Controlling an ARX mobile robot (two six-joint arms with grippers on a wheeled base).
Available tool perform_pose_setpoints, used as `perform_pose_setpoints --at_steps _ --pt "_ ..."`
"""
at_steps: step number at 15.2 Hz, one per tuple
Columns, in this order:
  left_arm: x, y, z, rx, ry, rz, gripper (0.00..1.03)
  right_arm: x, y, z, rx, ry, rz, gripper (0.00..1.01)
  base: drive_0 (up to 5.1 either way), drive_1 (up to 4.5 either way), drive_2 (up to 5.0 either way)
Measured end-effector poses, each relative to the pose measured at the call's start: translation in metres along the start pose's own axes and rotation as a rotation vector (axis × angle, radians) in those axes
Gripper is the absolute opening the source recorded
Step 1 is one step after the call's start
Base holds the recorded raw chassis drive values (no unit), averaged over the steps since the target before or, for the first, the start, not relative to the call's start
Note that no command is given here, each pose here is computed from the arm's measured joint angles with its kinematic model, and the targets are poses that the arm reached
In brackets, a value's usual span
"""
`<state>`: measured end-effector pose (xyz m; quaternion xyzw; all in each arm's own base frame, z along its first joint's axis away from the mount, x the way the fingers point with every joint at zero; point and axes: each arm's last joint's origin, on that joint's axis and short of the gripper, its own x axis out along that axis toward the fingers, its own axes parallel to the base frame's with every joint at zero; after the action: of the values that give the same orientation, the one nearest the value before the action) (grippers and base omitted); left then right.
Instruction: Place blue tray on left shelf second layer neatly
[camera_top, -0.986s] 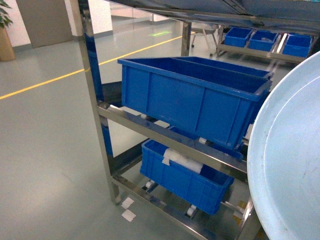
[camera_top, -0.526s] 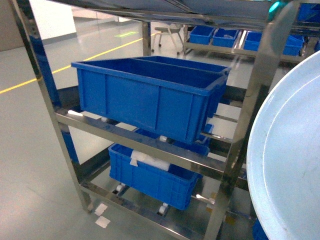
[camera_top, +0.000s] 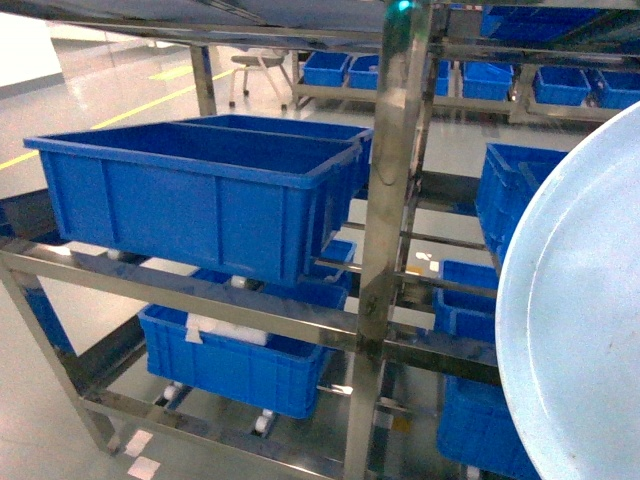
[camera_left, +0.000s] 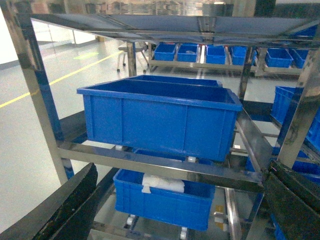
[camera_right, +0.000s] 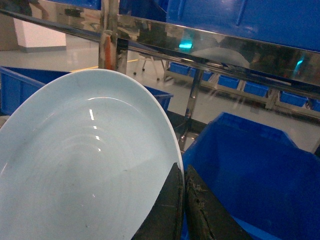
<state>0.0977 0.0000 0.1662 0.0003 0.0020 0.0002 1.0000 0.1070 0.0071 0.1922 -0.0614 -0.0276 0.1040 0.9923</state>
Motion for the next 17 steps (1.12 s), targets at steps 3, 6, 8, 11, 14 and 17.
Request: perform_pose_setpoints --at_steps 3,6,8,11,14,17 --pt "0.0000 0.0000 0.0000 0.000 0.000 0.000 0.98 0.0000 0.0000 0.0000 0.000 0.000 -0.001 0.02 -1.6 -1.62 -1.6" --pt "0.0000 0.0000 0.0000 0.000 0.000 0.000 0.98 0.0000 0.0000 0.0000 0.000 0.000 0.000 0.02 -1.6 -1.58 -1.6" --pt "0.0000 0.0000 0.0000 0.000 0.000 0.000 0.98 0.0000 0.0000 0.0000 0.000 0.000 0.000 0.02 -1.6 -1.56 -1.6" --pt "0.0000 0.0000 -0.0001 0.000 0.001 0.000 0.98 0.0000 0.0000 0.0000 0.000 0.000 0.000 0.02 -1.6 -1.61 -1.6" --pt "0.0000 0.0000 0.0000 0.000 0.000 0.000 0.98 0.0000 0.0000 0.0000 0.000 0.000 0.000 0.02 -1.6 -1.56 -1.6" --pt "0.0000 -0.0001 0.0000 0.000 0.000 -0.002 0.98 0.0000 0.0000 0.0000 0.000 0.000 0.000 0.02 -0.5 -0.53 -0.5"
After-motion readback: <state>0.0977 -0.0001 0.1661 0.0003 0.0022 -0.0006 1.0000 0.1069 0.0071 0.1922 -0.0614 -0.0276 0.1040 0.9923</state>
